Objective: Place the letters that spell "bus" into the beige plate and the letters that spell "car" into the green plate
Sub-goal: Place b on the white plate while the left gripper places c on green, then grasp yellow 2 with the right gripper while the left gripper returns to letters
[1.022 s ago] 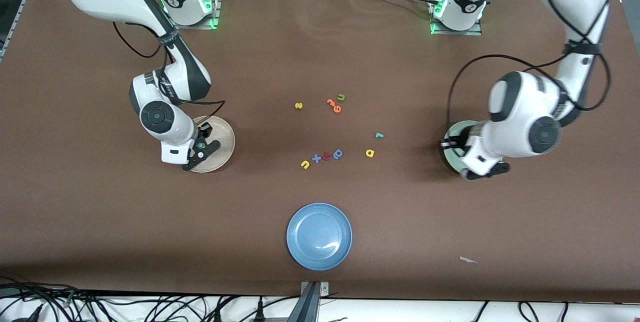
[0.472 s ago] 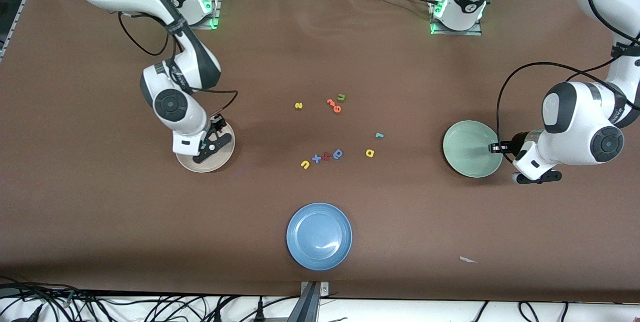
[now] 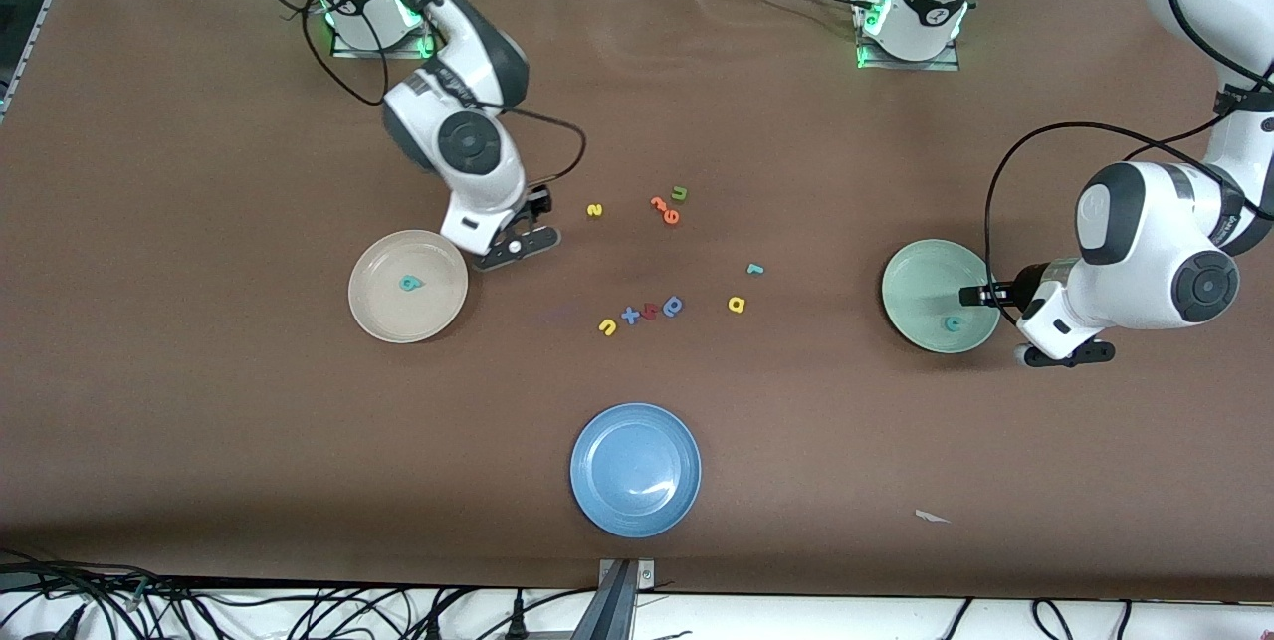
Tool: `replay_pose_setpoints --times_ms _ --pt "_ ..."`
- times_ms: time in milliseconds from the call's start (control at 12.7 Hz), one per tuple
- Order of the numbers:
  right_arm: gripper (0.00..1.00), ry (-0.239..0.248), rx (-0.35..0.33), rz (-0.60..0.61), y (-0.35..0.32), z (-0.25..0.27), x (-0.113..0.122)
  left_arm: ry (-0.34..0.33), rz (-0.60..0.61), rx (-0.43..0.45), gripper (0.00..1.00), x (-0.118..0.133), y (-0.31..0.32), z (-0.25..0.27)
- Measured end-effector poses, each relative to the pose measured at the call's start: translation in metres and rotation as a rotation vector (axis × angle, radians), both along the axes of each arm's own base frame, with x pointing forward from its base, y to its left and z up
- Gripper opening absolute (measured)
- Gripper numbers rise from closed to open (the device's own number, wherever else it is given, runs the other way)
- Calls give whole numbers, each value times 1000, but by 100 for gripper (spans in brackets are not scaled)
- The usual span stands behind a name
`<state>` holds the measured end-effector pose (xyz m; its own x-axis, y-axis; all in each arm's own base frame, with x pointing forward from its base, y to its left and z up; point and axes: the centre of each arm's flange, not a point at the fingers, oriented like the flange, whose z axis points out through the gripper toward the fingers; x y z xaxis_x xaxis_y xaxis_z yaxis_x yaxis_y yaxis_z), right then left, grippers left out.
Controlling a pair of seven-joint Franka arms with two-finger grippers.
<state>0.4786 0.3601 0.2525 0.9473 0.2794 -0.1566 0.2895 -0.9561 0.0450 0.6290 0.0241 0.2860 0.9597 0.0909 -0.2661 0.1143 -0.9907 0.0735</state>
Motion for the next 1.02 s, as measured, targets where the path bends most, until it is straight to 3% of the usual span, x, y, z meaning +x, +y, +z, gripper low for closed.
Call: replay_pose_setpoints --times_ms 157,472,786,1022 --pt "73 -14 -21 -189 23 -9 -17 -32 4 2 100 9 2 14" --pt "69 -40 7 -442 64 -28 -43 -68 18 5 100 18 10 31" --pt "62 -36 57 -486 93 -49 -66 -105 17 10 100 29 10 73" --pt "55 -79 40 -417 92 -61 -68 -98 29 12 100 28 0 84"
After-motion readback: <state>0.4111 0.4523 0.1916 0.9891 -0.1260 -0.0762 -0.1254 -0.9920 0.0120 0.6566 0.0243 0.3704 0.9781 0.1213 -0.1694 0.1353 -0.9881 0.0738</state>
